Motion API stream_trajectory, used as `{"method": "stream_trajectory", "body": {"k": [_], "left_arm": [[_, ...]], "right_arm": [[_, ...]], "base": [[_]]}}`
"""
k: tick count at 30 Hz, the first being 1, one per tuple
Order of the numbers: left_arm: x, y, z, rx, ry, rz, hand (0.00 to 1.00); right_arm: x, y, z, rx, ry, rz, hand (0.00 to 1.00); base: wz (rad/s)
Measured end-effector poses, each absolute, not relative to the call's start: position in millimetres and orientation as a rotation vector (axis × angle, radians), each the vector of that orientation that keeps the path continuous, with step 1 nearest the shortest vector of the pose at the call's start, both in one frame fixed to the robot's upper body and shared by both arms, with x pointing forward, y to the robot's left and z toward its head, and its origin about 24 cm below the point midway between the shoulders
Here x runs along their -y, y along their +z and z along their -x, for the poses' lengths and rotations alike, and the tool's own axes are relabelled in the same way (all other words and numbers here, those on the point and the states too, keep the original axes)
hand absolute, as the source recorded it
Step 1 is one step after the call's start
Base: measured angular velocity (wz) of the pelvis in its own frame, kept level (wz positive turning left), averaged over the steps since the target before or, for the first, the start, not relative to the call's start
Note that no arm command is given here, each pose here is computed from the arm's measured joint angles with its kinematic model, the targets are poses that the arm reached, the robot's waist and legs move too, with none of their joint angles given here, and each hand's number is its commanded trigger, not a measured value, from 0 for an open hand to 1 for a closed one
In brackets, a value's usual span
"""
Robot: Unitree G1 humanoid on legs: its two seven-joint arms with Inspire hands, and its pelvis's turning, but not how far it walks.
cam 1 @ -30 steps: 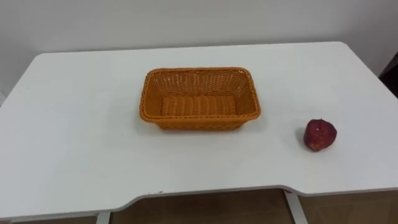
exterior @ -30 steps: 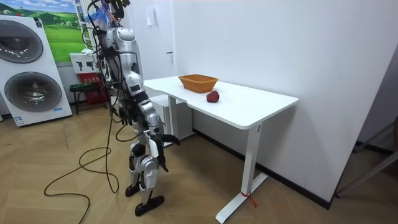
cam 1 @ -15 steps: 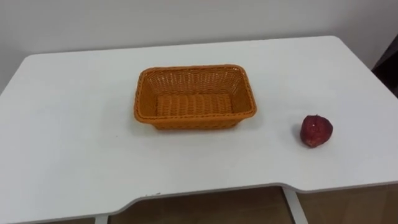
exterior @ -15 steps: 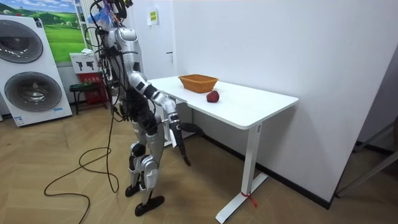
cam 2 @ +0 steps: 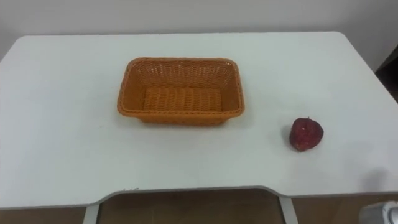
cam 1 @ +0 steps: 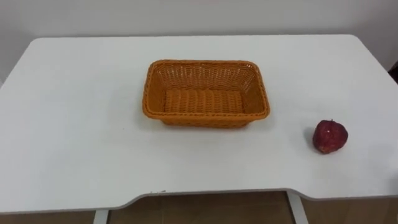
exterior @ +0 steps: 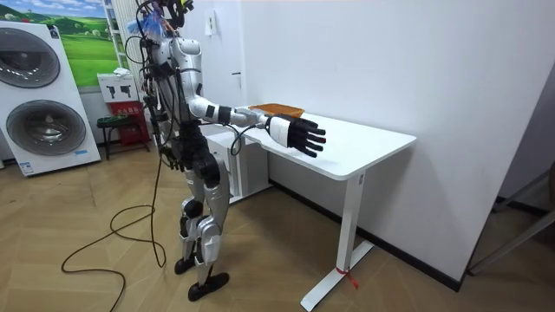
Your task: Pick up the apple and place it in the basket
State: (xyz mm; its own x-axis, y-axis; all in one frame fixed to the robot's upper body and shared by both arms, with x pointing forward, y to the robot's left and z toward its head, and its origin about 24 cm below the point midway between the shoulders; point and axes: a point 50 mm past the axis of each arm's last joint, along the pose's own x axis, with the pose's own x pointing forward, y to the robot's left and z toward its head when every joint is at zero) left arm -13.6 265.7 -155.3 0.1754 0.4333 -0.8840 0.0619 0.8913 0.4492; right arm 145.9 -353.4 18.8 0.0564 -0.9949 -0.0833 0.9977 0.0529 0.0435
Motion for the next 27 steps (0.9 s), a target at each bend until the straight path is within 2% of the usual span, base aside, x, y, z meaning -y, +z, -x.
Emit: {"method": "stream_trajectory", "body": {"k": [8, 18, 21, 27], "left_arm": [[-264, -155, 3, -1.345, 0.225, -0.471, 0.00], [-263, -155, -4, -1.329, 0.197, -0.460, 0.00], [-264, -155, -6, -1.325, 0.193, -0.465, 0.00], [-264, -155, -8, -1.328, 0.174, -0.463, 0.00]], "right_arm": [[326, 34, -176, 0.045, -1.236, 0.095, 0.00], [300, 18, -194, -0.035, -0.910, 0.119, 0.00], [297, 2, -194, -0.117, -0.837, 0.138, 0.00], [287, -4, -198, -0.157, -0.719, 0.141, 0.00]], "base": [[0.00], [0.02], [0.06], [0.00]]}}
